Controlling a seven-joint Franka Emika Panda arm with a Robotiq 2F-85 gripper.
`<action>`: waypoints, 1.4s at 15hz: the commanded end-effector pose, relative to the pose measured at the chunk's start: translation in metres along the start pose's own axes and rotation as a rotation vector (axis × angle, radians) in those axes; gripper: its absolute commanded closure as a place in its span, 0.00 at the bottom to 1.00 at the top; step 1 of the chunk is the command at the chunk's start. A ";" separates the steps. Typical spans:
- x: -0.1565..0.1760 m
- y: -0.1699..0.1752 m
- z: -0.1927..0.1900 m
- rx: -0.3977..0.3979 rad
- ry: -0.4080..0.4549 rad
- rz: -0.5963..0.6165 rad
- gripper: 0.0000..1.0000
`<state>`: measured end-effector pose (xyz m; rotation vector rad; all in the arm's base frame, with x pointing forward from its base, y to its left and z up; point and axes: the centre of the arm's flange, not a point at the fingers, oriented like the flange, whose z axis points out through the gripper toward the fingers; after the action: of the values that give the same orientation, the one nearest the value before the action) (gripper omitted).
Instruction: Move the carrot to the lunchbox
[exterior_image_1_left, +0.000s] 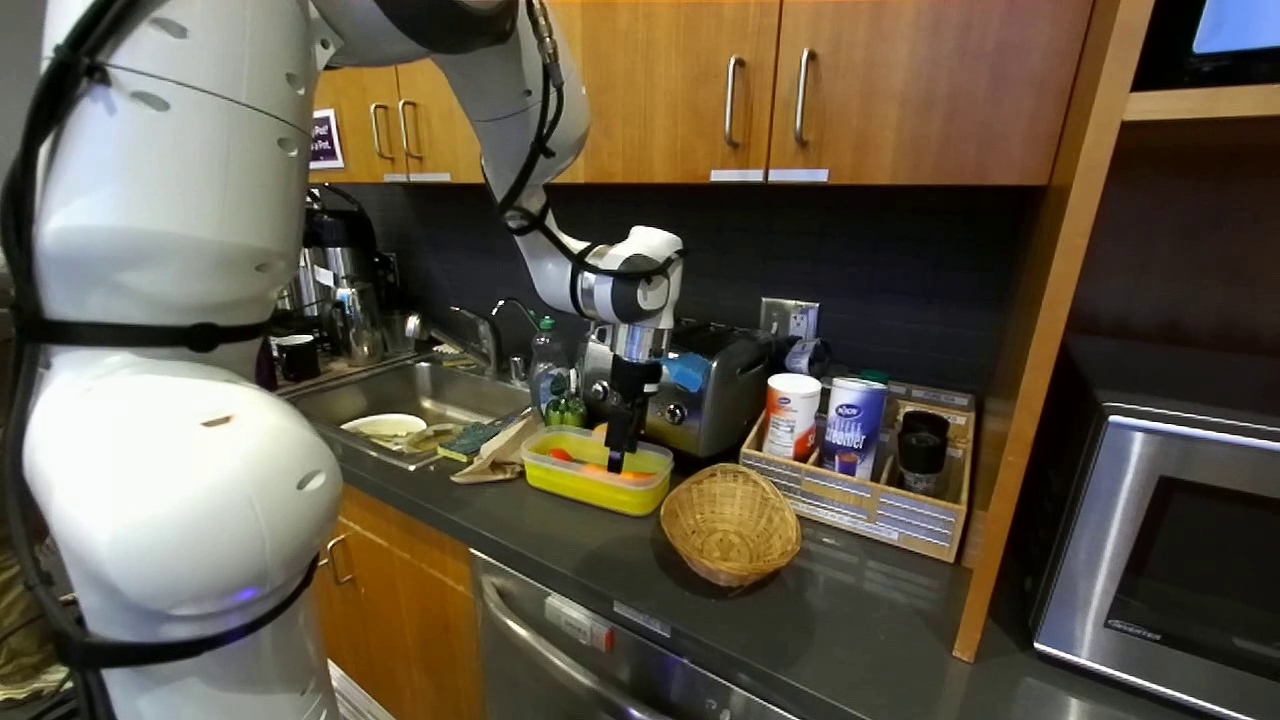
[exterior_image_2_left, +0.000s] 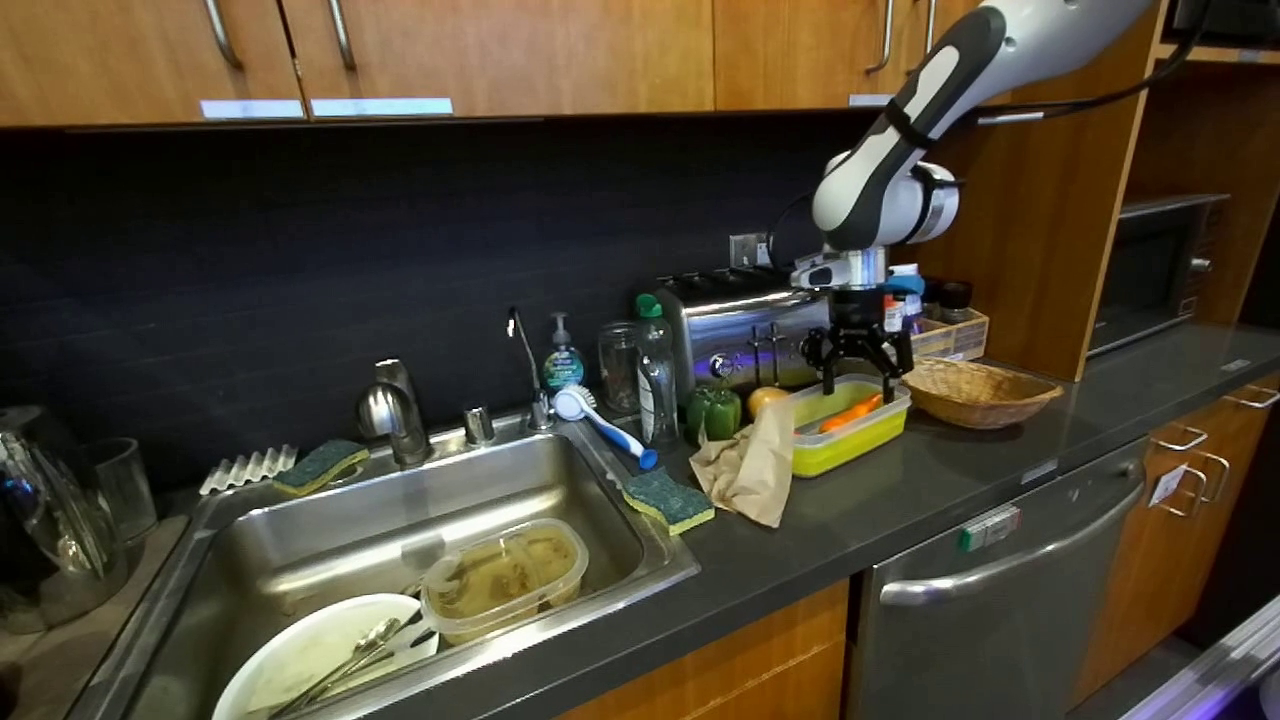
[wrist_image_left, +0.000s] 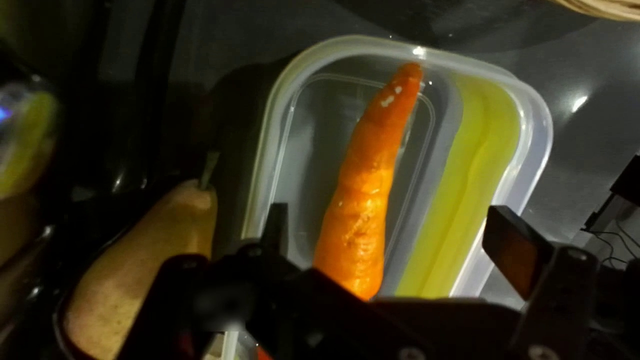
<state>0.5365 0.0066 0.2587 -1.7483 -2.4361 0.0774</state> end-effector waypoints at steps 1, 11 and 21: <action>0.017 -0.012 -0.023 -0.046 -0.049 0.009 0.00; 0.037 -0.052 -0.052 -0.040 -0.070 0.126 0.00; 0.030 -0.095 -0.049 -0.041 -0.062 0.284 0.00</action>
<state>0.4658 0.0066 0.3087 -2.0473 -2.2638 0.1253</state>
